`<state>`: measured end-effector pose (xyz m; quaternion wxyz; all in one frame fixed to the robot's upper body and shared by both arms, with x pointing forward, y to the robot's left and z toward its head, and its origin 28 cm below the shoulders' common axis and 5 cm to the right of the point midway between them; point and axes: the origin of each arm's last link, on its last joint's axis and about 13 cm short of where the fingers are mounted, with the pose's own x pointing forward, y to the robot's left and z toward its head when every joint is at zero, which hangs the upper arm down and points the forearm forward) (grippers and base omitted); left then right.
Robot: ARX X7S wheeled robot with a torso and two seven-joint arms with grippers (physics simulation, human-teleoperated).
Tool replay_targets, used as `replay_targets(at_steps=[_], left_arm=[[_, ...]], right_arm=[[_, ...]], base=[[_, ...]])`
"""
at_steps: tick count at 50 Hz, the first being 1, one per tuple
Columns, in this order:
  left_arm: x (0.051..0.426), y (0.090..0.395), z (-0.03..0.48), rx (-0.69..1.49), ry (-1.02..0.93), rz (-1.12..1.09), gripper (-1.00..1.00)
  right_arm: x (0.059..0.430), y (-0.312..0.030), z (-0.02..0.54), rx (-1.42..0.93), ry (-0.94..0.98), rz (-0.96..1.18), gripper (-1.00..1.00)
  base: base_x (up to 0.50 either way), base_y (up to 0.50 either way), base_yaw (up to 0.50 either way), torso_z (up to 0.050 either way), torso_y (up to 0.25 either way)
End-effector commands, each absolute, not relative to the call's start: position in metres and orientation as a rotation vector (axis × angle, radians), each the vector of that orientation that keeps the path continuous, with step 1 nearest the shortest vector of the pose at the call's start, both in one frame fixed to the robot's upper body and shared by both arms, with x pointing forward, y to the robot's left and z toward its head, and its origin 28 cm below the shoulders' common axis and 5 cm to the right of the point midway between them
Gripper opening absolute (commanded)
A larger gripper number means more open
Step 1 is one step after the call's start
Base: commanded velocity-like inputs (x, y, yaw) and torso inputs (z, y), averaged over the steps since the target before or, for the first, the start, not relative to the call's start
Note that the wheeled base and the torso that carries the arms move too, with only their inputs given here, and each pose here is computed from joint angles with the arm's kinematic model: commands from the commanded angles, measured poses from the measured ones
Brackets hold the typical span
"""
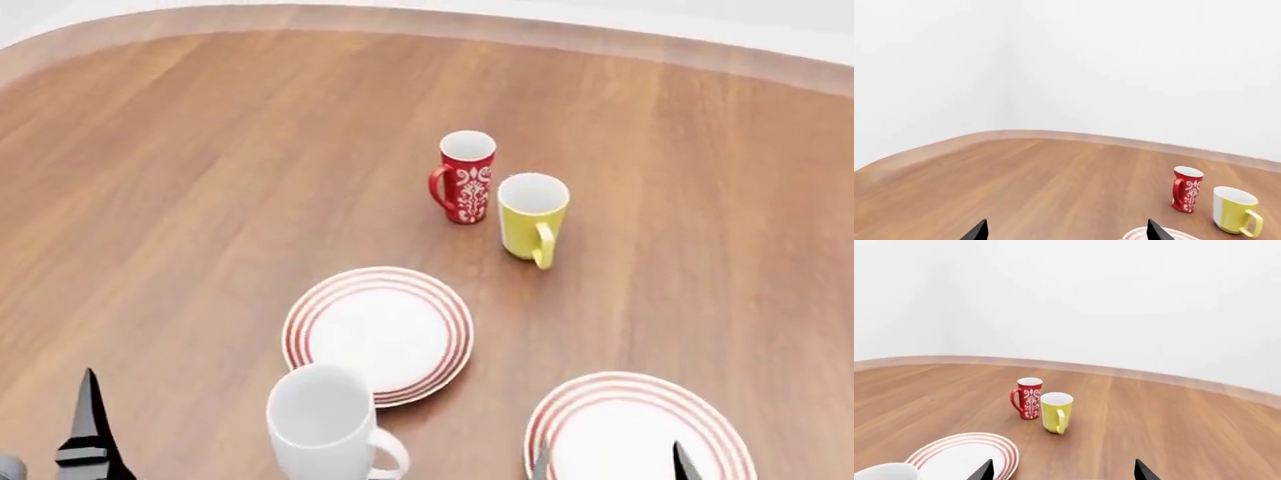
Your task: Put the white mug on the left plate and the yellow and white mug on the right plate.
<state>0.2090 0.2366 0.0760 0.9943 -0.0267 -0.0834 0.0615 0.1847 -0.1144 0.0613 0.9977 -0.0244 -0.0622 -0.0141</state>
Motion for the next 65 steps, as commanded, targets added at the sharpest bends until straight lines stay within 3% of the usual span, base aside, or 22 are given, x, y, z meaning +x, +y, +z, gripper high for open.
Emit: replay_targets(at_steps=[1,17,57,65], left_arm=[[0.21,0.239,0.079,-0.063,-0.172,0.134,1.0],[0.211,0.24,0.079,-0.063,-0.175,0.133,1.0],[0.212,0.242,0.081,-0.061,-0.174,0.136,1.0],[0.201,0.241,0.083,-0.062,-0.192,0.161,1.0]], right_arm=[[0.185,-0.116,0.063,-0.062,-0.13,-0.04,1.0],[0.185,-0.115,0.064,-0.065,-0.134,-0.041,1.0],[0.186,-0.116,0.062,-0.042,-0.138,-0.05,1.0],[0.166,-0.129,0.061,-0.196,-0.029,0.062,1.0]], base=[[0.45,0.25,0.0,0.0,0.0],[0.45,0.25,0.0,0.0,0.0],[0.06,-0.04,0.0,0.0,0.0],[0.0,0.0,0.0,0.0,0.0]])
